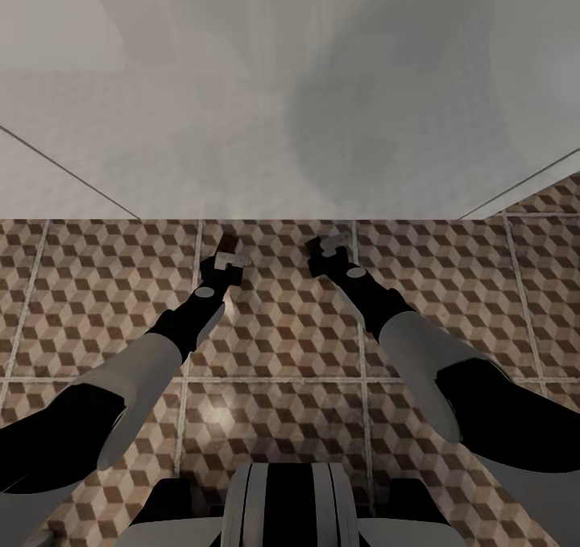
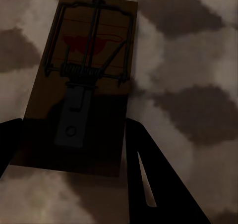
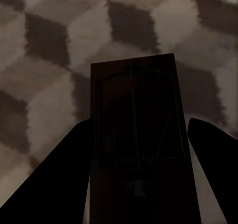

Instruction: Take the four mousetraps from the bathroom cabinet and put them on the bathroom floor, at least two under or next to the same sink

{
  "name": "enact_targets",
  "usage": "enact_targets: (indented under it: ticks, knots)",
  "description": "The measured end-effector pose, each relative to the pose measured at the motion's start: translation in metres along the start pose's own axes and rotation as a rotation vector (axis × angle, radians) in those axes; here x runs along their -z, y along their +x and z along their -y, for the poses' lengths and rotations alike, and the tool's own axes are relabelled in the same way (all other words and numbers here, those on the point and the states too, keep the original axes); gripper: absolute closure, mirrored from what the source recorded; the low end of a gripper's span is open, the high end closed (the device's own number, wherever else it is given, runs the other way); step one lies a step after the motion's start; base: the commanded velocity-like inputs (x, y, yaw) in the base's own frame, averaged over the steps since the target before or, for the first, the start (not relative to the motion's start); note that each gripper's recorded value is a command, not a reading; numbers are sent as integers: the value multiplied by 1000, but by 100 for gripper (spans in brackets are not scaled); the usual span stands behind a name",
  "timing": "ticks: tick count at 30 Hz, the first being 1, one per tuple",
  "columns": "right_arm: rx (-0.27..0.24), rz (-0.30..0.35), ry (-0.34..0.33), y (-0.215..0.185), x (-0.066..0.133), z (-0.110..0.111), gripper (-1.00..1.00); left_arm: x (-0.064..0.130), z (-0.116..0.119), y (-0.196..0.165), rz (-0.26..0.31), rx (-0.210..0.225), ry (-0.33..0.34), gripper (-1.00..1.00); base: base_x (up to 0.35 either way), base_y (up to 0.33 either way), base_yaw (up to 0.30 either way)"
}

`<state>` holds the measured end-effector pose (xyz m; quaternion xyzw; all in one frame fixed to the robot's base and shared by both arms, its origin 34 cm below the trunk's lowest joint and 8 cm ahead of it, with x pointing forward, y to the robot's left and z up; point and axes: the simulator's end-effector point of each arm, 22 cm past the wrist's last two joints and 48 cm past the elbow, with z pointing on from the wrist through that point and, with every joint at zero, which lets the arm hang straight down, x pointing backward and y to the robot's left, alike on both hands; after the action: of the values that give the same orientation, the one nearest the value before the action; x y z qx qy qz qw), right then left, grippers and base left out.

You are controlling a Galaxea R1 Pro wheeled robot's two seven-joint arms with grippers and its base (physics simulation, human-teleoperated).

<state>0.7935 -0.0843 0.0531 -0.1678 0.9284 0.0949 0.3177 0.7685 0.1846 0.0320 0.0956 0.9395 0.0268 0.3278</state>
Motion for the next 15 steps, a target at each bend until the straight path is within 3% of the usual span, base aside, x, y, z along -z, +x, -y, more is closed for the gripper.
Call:
enact_targets:
  ticks: [15]
  knots:
    - [-1, -1, 1, 1, 0, 2, 100, 0, 1, 0, 0, 1, 2, 100, 0, 0, 0]
